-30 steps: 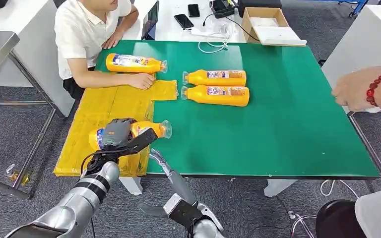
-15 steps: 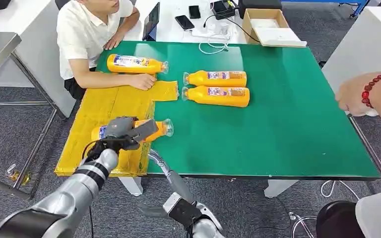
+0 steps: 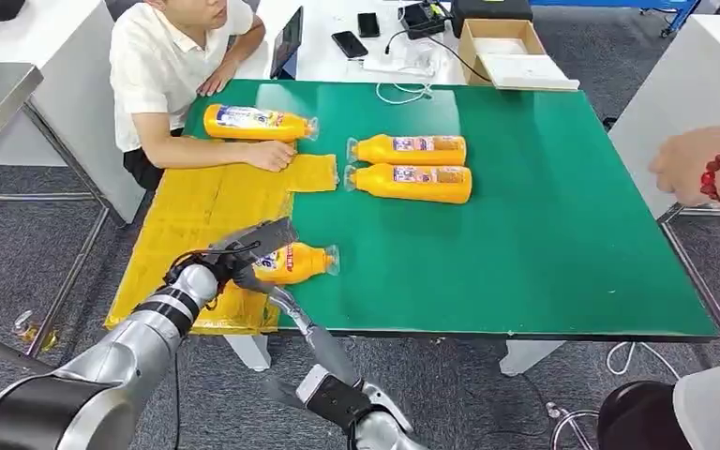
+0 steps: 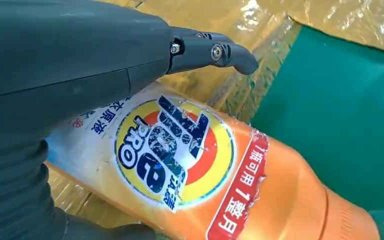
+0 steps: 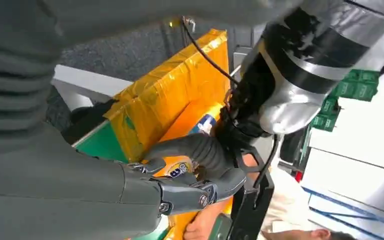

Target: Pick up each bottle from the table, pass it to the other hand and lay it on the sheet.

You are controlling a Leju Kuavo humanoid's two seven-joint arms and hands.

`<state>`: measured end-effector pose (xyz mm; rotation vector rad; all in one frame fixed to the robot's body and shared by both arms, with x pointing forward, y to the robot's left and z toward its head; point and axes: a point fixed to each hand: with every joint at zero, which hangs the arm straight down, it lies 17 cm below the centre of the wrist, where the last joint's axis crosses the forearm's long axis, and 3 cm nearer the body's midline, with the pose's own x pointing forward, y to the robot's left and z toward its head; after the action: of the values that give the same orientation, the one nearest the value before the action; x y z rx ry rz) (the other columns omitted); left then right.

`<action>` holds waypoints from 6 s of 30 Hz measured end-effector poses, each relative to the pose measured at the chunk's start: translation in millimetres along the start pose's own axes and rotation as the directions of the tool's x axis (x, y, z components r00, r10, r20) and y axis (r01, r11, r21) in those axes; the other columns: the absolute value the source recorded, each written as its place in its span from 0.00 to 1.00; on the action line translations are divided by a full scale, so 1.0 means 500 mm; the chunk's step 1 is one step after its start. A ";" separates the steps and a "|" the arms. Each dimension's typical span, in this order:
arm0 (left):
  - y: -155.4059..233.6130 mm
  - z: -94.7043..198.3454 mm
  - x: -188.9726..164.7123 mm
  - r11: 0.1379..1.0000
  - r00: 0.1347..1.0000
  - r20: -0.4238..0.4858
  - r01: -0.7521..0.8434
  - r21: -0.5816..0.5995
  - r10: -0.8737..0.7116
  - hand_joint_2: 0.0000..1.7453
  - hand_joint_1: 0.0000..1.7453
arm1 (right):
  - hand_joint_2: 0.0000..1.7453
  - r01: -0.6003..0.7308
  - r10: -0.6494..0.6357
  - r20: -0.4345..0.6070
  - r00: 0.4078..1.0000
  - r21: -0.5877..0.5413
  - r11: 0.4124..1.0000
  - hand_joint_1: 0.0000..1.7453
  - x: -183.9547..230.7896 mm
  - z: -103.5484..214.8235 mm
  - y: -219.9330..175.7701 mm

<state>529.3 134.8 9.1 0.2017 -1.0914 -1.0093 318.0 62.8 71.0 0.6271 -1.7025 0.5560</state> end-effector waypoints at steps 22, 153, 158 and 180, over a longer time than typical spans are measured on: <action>0.032 0.030 0.125 0.865 0.814 0.368 -0.499 0.045 0.451 1.00 0.00 | 0.00 -0.039 0.038 -0.020 0.999 -0.046 0.998 0.00 -0.030 0.026 -0.014; -0.144 0.342 0.356 0.674 0.408 0.665 -0.712 -0.197 0.626 1.00 0.00 | 1.00 -0.853 0.621 -0.738 0.263 0.124 0.508 1.00 -0.195 0.273 -0.794; -0.147 0.340 0.352 0.673 0.410 0.660 -0.712 -0.201 0.630 1.00 0.00 | 1.00 -0.845 0.596 -0.750 0.288 0.094 0.527 1.00 -0.193 0.277 -0.800; -0.134 0.337 0.338 0.636 0.381 0.664 -0.748 -0.187 0.643 1.00 0.00 | 1.00 -0.691 0.415 -0.654 0.633 -0.235 0.683 1.00 -0.171 0.262 -0.771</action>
<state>368.9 22.6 160.8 -0.5696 -1.7275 -0.1613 496.3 -300.0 -26.3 -0.4576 -1.3548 0.6547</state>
